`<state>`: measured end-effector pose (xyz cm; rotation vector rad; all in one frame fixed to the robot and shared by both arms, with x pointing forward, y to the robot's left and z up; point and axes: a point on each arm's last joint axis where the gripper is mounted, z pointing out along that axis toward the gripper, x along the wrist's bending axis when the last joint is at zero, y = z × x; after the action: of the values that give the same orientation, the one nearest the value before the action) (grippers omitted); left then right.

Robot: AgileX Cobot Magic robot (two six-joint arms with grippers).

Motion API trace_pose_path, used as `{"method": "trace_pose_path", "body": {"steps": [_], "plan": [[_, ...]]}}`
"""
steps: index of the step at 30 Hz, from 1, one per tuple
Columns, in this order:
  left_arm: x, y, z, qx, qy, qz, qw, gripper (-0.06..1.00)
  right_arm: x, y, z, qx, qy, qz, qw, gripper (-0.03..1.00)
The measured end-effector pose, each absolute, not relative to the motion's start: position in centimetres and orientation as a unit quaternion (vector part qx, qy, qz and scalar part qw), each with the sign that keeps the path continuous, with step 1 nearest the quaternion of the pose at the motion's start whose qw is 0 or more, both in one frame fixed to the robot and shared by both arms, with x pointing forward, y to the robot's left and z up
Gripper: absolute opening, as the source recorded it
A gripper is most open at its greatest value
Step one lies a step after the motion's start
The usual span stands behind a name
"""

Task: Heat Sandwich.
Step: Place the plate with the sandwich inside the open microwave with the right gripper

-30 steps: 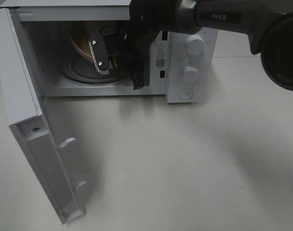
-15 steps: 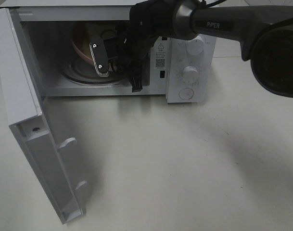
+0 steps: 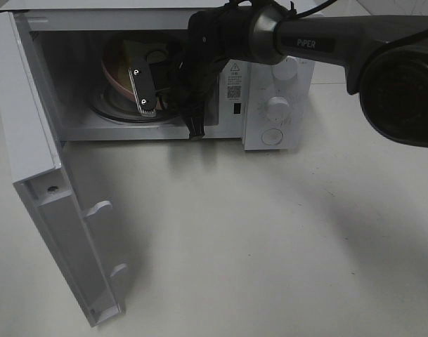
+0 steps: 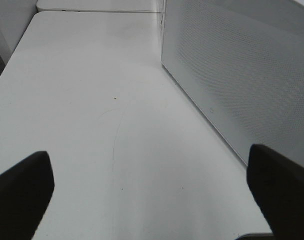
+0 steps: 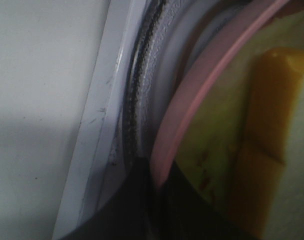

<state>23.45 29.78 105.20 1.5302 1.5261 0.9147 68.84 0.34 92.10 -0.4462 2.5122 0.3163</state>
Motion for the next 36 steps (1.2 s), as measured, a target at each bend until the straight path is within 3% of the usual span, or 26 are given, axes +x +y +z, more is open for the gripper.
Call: {"method": "trace_pose_path", "body": {"steps": [5,9,13,17,29,36], "plan": [[23.4,29.8,105.2,0.601,0.600,0.359,0.387,0.97,68.9,0.4,92.1,-0.159,0.938,0.122,0.283,0.06],[23.4,29.8,105.2,0.601,0.600,0.359,0.387,0.97,68.9,0.4,92.2,-0.149,0.938,0.127,0.287,0.13],[23.4,29.8,105.2,0.601,0.600,0.359,0.387,0.97,68.9,0.4,92.3,-0.147,0.938,0.129,0.287,0.31],[23.4,29.8,105.2,0.601,0.600,0.359,0.387,0.97,68.9,0.4,92.8,-0.145,0.938,0.130,0.288,0.41],[23.4,29.8,105.2,0.601,0.600,0.359,0.387,0.97,67.2,0.9,94.8,-0.148,0.946,0.134,0.256,0.44],[23.4,29.8,105.2,0.601,0.600,0.359,0.387,0.97,65.4,0.8,93.4,-0.169,0.954,0.119,0.217,0.44]]}}
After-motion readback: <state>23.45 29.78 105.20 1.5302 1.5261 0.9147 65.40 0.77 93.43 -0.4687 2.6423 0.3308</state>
